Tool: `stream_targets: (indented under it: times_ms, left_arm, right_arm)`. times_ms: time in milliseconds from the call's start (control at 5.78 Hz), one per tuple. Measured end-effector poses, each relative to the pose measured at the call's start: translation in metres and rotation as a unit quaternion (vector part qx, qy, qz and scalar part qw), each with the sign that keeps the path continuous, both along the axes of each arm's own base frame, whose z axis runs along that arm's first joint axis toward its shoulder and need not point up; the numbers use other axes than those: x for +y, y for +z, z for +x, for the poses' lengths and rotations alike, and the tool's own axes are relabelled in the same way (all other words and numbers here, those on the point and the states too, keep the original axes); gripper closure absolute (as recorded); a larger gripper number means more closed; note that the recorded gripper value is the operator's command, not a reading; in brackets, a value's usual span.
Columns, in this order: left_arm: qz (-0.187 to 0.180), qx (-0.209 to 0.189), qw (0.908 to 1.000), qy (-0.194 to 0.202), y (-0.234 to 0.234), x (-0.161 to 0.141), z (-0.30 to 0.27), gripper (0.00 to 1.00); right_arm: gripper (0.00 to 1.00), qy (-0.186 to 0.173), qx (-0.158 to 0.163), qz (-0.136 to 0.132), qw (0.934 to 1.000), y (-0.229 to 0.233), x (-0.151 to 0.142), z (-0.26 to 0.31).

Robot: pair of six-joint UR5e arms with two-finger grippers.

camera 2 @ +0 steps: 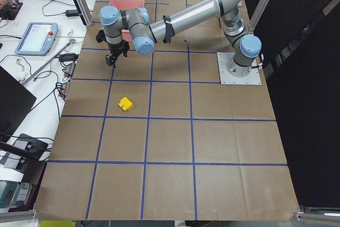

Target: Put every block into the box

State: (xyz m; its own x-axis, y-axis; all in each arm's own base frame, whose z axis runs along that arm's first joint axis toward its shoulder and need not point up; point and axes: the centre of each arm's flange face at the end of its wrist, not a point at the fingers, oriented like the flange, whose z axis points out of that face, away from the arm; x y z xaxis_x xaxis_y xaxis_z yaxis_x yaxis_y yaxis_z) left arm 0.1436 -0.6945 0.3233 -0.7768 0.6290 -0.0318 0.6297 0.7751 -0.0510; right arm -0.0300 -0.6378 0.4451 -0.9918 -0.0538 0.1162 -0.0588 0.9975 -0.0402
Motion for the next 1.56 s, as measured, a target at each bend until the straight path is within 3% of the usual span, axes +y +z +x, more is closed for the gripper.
stream_targets:
  times_ms: [173,346,519,865,1038,1212,1385,1558]
  left_arm:
    - [-0.004,-0.007,0.9988,-0.049,-0.019,0.003,0.05,0.01]
    - [-0.007,-0.013,0.9975,-0.069,-0.051,0.002,0.091,0.01]
    - [0.0,-0.009,0.9977,-0.067,-0.08,0.004,0.114,0.01]
    - [0.022,-0.005,0.998,-0.059,-0.119,0.004,0.126,0.02]
    - [0.032,-0.009,0.9978,-0.058,-0.133,0.003,0.13,0.23]
    - [0.038,-0.009,0.9977,-0.056,-0.141,0.002,0.131,0.57]
    - [0.041,-0.008,0.9978,-0.051,-0.146,0.003,0.132,0.9]
    - [0.044,-0.007,0.9981,-0.044,-0.146,0.004,0.13,1.0]
  right_arm:
    - [0.75,0.006,-0.005,-0.003,1.0,-0.004,-0.002,0.061]
    - [0.75,0.004,-0.018,-0.003,0.9998,-0.012,-0.002,0.125]
    - [0.75,-0.006,-0.04,-0.003,0.9992,-0.023,-0.006,0.185]
    - [0.74,-0.024,-0.071,0.003,0.9972,-0.063,-0.042,0.284]
    - [0.65,-0.028,-0.076,0.009,0.9967,-0.098,-0.065,0.309]
    - [0.01,-0.028,-0.078,0.013,0.9965,-0.134,-0.082,0.32]
    - [0.0,-0.028,-0.081,0.013,0.9962,-0.158,-0.091,0.325]
    - [0.0,-0.029,-0.083,0.01,0.9961,-0.163,-0.094,0.326]
